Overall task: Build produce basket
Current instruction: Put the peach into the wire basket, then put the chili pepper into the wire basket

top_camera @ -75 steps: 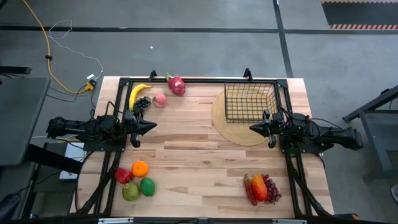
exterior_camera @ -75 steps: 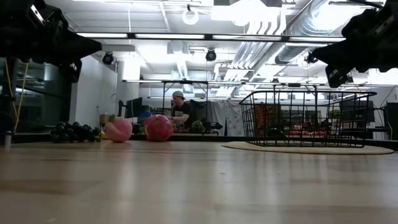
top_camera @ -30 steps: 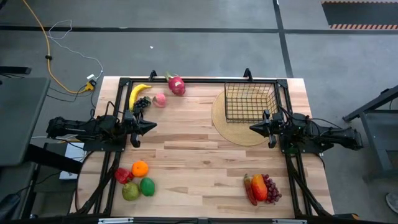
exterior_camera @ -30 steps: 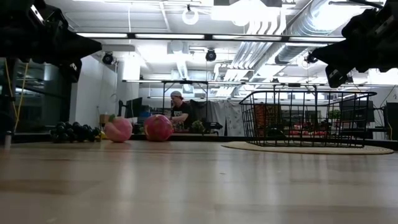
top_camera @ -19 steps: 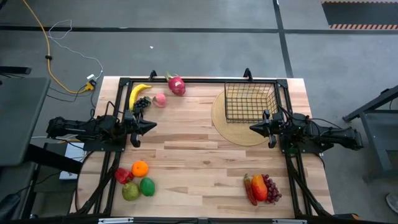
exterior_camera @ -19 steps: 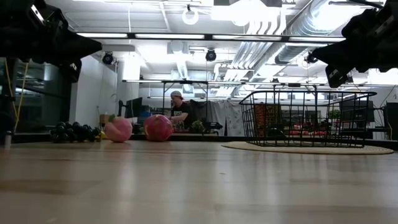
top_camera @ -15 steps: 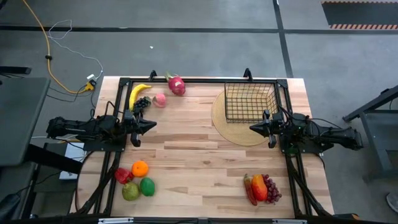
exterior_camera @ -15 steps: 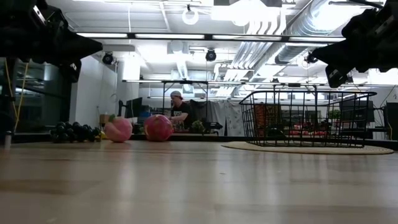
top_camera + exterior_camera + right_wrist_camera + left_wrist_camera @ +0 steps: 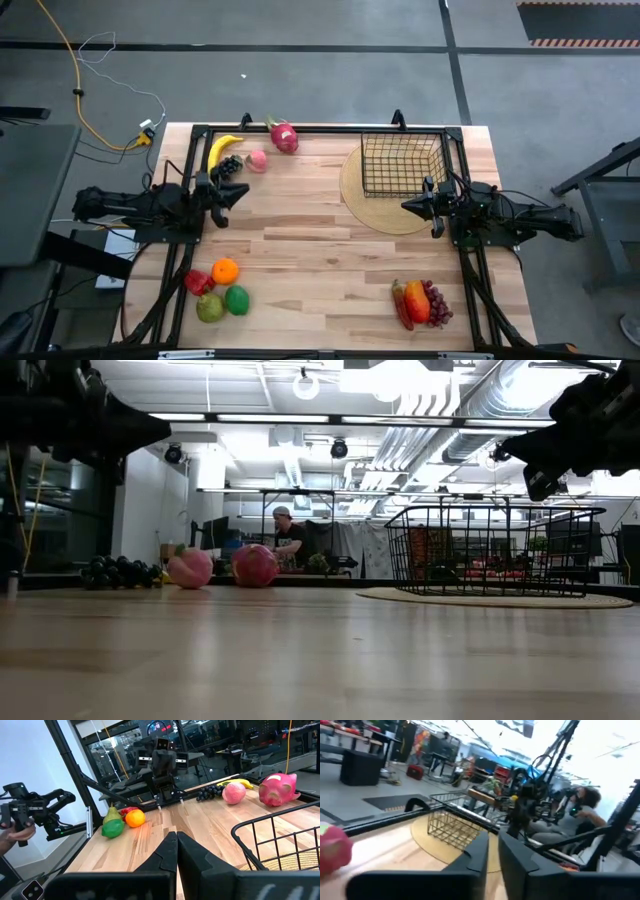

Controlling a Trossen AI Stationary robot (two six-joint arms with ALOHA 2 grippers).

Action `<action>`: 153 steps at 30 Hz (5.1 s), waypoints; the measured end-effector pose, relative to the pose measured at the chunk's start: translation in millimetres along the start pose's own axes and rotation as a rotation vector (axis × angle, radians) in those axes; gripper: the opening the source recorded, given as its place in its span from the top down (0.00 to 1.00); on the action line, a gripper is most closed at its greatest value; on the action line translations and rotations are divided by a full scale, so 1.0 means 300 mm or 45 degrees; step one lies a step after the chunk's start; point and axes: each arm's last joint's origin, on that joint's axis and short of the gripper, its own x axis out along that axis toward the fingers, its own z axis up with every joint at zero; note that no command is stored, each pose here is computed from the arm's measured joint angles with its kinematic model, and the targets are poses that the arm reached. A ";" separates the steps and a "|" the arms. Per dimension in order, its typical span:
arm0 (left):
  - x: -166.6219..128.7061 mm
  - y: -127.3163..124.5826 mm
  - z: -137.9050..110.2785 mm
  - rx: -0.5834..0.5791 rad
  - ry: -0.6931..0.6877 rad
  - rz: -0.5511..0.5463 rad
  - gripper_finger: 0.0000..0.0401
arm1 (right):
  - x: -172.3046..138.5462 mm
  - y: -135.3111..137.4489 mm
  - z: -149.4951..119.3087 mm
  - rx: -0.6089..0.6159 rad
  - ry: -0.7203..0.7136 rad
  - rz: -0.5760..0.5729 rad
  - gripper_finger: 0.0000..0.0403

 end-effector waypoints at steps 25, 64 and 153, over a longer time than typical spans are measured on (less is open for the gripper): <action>0.360 0.157 0.256 0.394 1.079 1.107 0.11 | 0.000 0.000 0.000 0.000 0.000 0.000 1.00; 0.441 0.500 0.071 -0.120 1.454 1.144 0.12 | 0.000 0.000 0.000 0.000 0.000 0.000 1.00; 1.170 -0.084 0.208 0.349 0.635 -0.049 0.17 | 0.000 0.000 0.000 0.000 0.000 0.000 1.00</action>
